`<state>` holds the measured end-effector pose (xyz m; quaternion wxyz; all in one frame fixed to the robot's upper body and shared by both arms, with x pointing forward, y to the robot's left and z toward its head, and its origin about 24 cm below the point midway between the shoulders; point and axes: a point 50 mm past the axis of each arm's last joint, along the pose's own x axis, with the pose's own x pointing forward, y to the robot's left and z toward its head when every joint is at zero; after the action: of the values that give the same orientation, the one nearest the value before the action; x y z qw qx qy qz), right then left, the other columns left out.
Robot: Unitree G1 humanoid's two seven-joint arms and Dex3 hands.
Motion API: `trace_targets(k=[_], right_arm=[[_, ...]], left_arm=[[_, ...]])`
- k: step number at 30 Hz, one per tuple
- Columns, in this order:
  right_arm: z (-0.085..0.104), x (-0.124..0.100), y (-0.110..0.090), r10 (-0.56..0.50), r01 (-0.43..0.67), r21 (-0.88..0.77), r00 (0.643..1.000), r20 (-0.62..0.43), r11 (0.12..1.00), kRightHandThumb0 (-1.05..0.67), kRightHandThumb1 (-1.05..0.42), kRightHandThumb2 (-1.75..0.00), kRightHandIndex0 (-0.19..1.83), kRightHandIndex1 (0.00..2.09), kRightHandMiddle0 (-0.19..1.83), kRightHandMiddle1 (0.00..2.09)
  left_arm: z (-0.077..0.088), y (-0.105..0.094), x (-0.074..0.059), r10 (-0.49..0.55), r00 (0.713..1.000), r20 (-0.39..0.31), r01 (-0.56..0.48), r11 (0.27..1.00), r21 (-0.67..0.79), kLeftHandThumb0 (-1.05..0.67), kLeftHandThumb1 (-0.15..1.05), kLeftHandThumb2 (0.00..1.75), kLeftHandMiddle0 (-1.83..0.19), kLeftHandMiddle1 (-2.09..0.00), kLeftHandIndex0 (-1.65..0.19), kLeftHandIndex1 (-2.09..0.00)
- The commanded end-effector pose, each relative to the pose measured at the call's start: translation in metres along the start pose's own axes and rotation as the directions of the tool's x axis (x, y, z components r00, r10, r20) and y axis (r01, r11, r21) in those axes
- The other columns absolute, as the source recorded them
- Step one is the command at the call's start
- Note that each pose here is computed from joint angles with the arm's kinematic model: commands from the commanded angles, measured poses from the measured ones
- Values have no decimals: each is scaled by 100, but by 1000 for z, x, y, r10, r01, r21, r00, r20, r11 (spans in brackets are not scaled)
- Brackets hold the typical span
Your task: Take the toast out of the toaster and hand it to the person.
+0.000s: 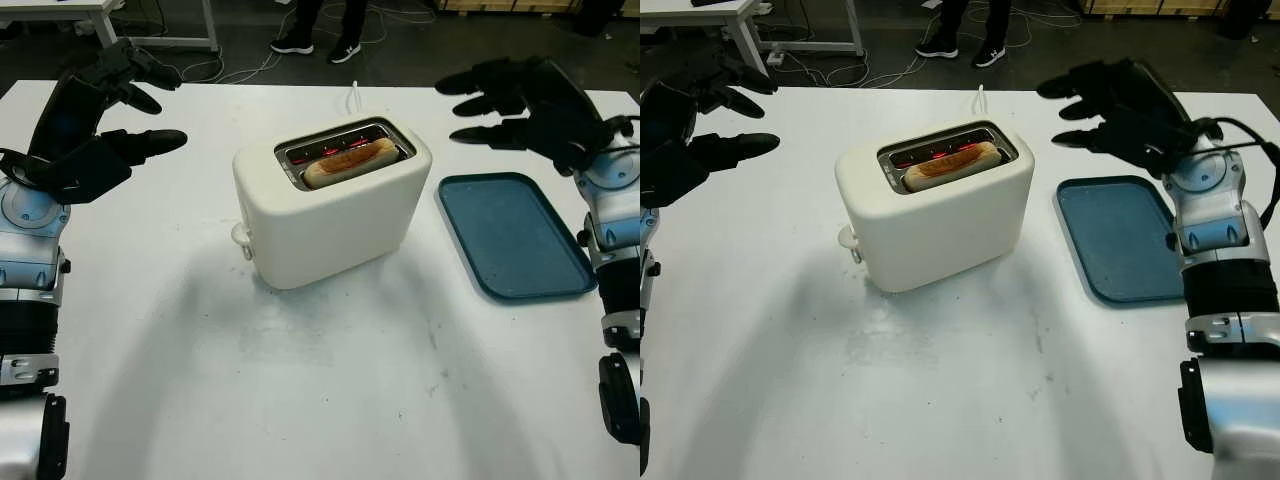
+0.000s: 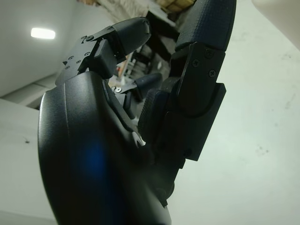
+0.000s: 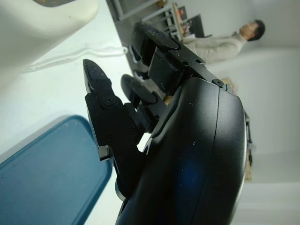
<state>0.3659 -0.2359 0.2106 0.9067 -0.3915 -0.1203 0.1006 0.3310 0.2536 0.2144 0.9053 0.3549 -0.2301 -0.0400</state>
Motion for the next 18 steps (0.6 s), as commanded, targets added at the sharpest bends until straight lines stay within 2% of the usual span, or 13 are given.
trace_targets(k=[1,10,18], right_arm=[[0,-1,-1,-1,1,0,1000,2,1000,-19,-83,-1,77,17,77,0],[1,-1,3,25,-25,9,1000,13,1000,-23,-83,0,77,14,76,0],[5,0,-2,-14,13,21,1000,23,1000,-25,-82,0,78,14,77,1]], left_arm=[[1,0,-1,-3,1000,11,3,1000,-3,-99,92,2,-32,-129,-29,-114],[-1,1,-2,18,1000,-5,-18,1000,-9,-100,91,3,-30,-130,-27,-116],[-3,0,-4,10,1000,-24,-11,1000,-20,-100,92,3,-29,-130,-26,-116]])
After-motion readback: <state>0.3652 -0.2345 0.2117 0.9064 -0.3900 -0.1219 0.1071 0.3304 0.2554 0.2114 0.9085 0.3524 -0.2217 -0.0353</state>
